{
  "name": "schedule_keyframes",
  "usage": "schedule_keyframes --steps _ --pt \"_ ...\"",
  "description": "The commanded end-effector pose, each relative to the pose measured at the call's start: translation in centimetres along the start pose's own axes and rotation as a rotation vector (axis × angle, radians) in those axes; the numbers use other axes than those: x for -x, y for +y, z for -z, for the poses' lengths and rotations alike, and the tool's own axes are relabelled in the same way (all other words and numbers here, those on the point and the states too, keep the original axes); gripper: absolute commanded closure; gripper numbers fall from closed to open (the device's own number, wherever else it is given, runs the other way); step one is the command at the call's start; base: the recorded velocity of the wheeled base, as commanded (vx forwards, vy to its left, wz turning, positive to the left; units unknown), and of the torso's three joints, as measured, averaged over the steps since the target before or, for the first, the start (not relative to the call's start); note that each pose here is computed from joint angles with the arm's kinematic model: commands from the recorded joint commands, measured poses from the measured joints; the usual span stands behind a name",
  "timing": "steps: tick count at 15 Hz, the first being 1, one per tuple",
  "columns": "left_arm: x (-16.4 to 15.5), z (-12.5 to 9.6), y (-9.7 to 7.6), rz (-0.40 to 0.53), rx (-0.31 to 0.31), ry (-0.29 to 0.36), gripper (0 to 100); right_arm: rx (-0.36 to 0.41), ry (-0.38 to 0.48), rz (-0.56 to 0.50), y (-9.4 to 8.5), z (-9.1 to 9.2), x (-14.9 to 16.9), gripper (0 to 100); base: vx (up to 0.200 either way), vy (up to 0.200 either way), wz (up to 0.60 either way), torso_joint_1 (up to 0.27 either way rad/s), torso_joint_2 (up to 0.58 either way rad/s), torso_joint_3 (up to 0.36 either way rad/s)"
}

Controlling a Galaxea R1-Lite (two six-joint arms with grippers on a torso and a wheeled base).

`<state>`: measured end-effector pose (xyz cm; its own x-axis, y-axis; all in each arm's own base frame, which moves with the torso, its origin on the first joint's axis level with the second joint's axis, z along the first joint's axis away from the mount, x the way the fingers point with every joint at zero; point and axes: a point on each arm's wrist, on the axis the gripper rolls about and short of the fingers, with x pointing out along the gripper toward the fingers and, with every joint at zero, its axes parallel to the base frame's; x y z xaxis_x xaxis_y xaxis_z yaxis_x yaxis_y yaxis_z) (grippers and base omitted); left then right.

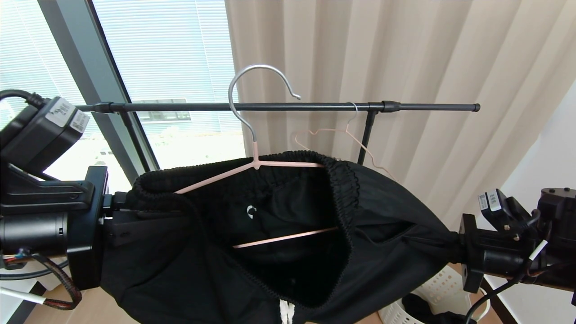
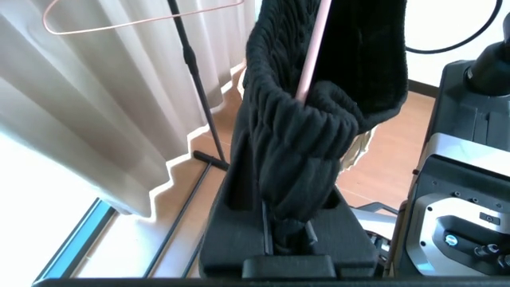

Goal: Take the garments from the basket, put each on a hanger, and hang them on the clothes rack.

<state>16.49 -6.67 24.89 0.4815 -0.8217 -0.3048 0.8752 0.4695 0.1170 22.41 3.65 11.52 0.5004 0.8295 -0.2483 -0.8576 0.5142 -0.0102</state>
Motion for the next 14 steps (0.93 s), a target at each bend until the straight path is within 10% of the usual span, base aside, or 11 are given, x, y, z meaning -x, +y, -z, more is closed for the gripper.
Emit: schedule_keyframes --steps 1,9,10,14 --pt "0.0 0.2 0.0 -0.001 0.005 0.005 100 0.001 0.0 0.0 0.2 0.1 0.1 100 0.0 0.0 0.0 0.0 0.0 0.0" --pt "0.6 0.8 0.2 -0.036 0.02 0.012 100 -0.002 0.005 -0.001 0.4 0.3 0.2 100 0.0 0.0 0.0 0.0 0.0 0.0" --pt "0.6 0.8 0.2 -0.036 0.02 0.012 100 0.005 0.004 -0.005 0.5 0.2 0.2 0 0.0 0.0 0.0 0.0 0.0 0.0" --pt "0.6 1.2 0.3 -0.044 0.045 0.024 100 0.017 -0.003 -0.014 1.1 0.0 0.4 0 0.0 0.0 0.0 0.0 0.0 0.0"
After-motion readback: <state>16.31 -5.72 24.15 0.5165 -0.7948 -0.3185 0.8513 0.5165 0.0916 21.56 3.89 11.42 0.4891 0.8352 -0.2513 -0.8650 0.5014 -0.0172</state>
